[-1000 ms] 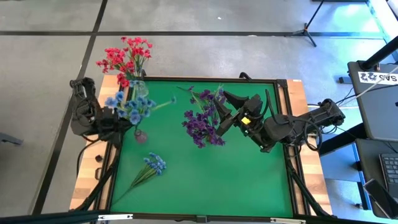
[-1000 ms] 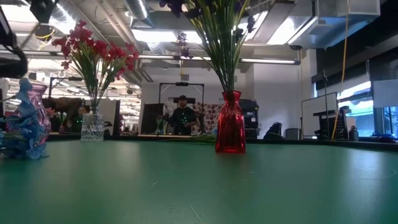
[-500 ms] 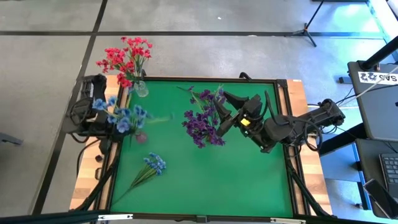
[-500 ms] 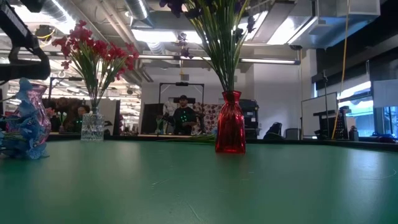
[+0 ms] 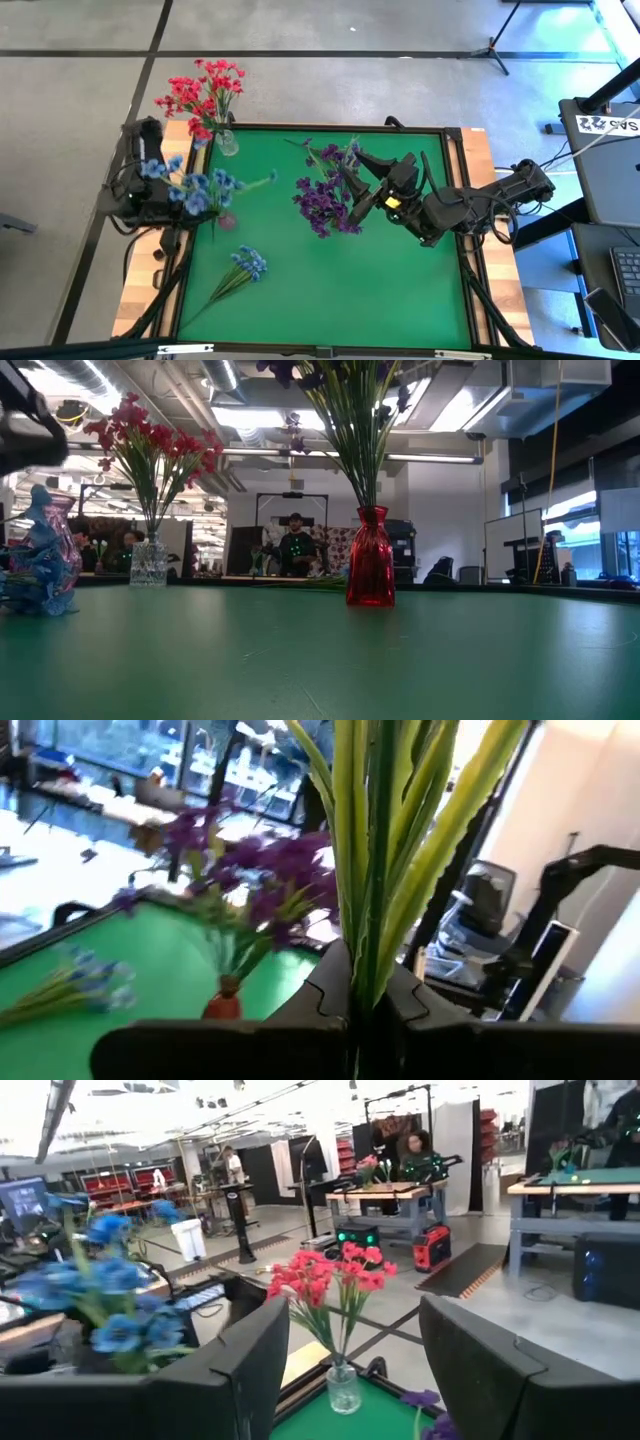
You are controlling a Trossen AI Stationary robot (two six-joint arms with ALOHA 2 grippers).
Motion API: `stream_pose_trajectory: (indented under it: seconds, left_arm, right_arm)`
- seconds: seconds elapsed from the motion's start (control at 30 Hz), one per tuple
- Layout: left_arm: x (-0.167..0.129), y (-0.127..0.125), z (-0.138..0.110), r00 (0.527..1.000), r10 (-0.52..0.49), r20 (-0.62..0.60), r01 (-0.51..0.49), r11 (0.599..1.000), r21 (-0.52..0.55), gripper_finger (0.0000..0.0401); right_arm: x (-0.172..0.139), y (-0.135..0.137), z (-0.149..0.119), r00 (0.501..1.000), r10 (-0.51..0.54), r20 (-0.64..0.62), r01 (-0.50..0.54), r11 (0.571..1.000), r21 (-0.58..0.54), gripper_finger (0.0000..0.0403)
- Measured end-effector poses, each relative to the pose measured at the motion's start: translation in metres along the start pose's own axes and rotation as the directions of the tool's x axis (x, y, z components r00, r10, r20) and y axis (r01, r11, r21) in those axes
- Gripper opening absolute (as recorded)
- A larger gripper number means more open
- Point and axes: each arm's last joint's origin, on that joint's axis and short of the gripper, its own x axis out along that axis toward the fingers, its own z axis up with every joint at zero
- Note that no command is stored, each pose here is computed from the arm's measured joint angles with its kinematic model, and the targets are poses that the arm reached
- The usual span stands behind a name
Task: Sort flowers into vase by color
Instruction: Put the right blue flowers into the violet vase
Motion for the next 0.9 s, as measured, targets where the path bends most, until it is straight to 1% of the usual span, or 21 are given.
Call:
stream_pose_trajectory:
  seconds: [0.1,0.2,0.33,0.43,0.5,0.63,0.77,0.9]
  left_arm:
    - [0.016,-0.015,-0.001,0.999,-0.027,0.036,0.026,1.000,0.018,0.0001]
    - [0.039,-0.026,-0.002,0.994,-0.058,0.096,0.056,0.998,0.034,0.0000]
    - [0.067,-0.027,0.005,0.963,-0.150,0.226,0.139,0.988,0.066,0.0000]
    - [0.078,-0.018,0.010,0.956,-0.116,0.270,0.085,0.989,0.124,0.0000]
    - [0.073,-0.009,0.018,0.952,-0.089,0.292,0.047,0.988,0.150,0.0000]
    - [0.043,0.013,0.035,0.950,-0.100,0.297,0.058,0.988,0.146,0.0000]
    - [0.012,0.039,0.043,0.951,-0.123,0.284,0.097,0.990,0.104,0.0000]
    - [-0.007,0.058,0.041,0.955,-0.148,0.257,0.130,0.988,0.088,0.0000]
  right_arm:
    - [0.000,0.000,0.002,1.000,0.000,0.009,0.000,1.000,-0.025,0.0225]
    - [0.000,0.000,0.003,1.000,0.000,0.018,0.000,0.999,-0.039,0.0225]
    - [0.000,0.000,0.003,1.000,0.001,0.017,0.000,0.999,-0.044,0.0225]
    - [-0.006,0.003,0.003,1.000,0.019,0.013,-0.018,0.999,-0.046,0.0225]
    - [-0.012,0.005,0.003,0.999,0.038,0.009,-0.037,0.998,-0.059,0.0225]
    - [-0.029,0.009,0.006,0.999,0.033,0.000,-0.033,0.998,-0.061,0.0225]
    - [-0.046,0.011,0.008,1.000,-0.028,-0.005,0.028,0.996,-0.085,0.0225]
    - [-0.054,0.011,0.008,0.996,-0.085,-0.009,0.083,0.992,-0.095,0.0225]
